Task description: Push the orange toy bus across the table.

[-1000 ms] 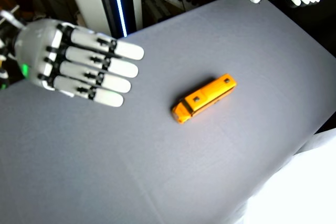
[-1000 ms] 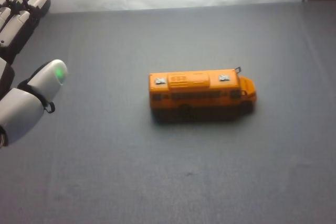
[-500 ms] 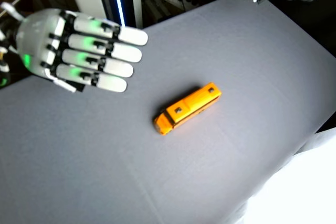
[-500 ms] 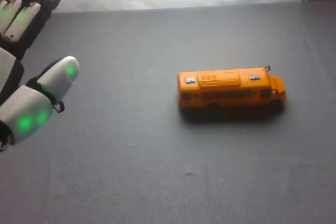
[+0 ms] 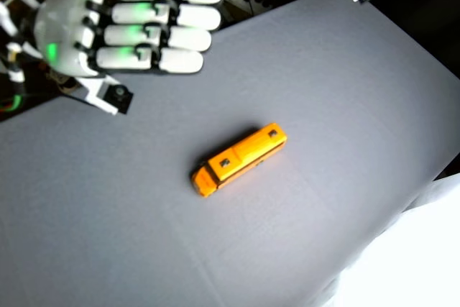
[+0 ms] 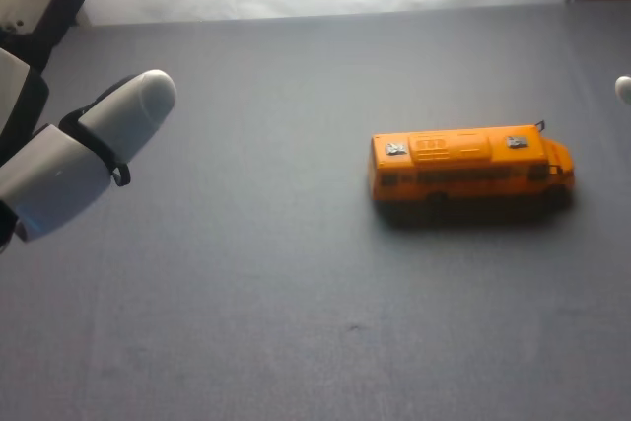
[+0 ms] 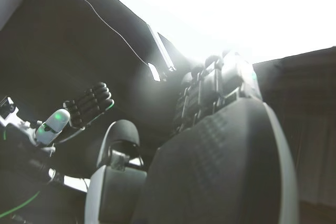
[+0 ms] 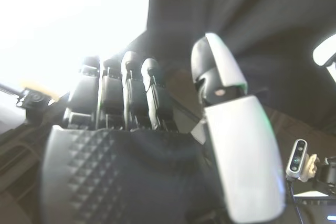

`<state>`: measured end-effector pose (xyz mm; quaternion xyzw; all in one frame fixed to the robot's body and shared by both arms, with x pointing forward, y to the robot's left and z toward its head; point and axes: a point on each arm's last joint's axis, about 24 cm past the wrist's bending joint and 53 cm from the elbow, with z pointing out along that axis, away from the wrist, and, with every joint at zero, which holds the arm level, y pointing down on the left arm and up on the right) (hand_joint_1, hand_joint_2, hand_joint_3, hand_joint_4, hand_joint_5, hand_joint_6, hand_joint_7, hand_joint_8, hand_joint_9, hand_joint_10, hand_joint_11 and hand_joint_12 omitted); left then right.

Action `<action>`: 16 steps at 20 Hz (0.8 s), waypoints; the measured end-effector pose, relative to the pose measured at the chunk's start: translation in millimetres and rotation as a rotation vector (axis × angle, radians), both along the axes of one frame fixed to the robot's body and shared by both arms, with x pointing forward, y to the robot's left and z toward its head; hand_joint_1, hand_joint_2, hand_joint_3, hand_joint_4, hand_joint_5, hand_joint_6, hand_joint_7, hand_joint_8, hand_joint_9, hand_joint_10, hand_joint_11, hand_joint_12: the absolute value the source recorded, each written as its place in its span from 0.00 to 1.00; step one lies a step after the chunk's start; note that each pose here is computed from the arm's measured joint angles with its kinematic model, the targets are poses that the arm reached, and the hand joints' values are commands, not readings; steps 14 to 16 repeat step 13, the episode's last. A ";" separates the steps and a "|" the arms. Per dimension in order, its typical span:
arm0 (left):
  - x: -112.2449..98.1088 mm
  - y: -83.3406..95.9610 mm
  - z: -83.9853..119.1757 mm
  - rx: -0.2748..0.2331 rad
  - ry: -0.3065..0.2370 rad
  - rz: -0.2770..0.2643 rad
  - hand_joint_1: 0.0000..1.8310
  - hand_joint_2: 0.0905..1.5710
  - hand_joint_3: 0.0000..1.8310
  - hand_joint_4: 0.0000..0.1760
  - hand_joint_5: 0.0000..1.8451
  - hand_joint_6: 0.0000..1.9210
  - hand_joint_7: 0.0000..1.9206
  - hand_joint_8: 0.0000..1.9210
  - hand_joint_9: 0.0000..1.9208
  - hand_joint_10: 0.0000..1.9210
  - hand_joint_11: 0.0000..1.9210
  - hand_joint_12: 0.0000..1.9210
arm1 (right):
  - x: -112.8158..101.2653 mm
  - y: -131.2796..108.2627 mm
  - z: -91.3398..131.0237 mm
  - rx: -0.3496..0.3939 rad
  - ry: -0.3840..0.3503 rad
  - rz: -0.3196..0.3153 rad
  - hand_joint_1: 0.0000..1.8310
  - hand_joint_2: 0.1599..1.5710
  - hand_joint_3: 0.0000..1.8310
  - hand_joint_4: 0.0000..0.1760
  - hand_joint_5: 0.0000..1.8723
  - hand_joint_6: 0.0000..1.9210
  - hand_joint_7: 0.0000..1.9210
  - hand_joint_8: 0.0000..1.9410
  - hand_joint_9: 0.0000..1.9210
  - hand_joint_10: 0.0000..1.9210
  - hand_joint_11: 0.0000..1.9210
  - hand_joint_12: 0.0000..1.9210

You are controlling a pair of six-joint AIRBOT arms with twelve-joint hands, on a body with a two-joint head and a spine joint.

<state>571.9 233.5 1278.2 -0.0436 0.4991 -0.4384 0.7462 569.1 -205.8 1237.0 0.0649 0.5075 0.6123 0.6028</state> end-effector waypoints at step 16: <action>-4.8 -2.5 26.8 -0.010 -0.081 -0.006 0.01 0.92 0.00 0.00 0.19 0.01 0.21 0.03 0.21 0.00 0.05 0.36 | -4.6 4.3 14.6 -0.002 -0.047 0.020 0.60 0.78 0.00 0.00 0.18 0.01 0.13 0.00 0.16 0.00 0.15 0.05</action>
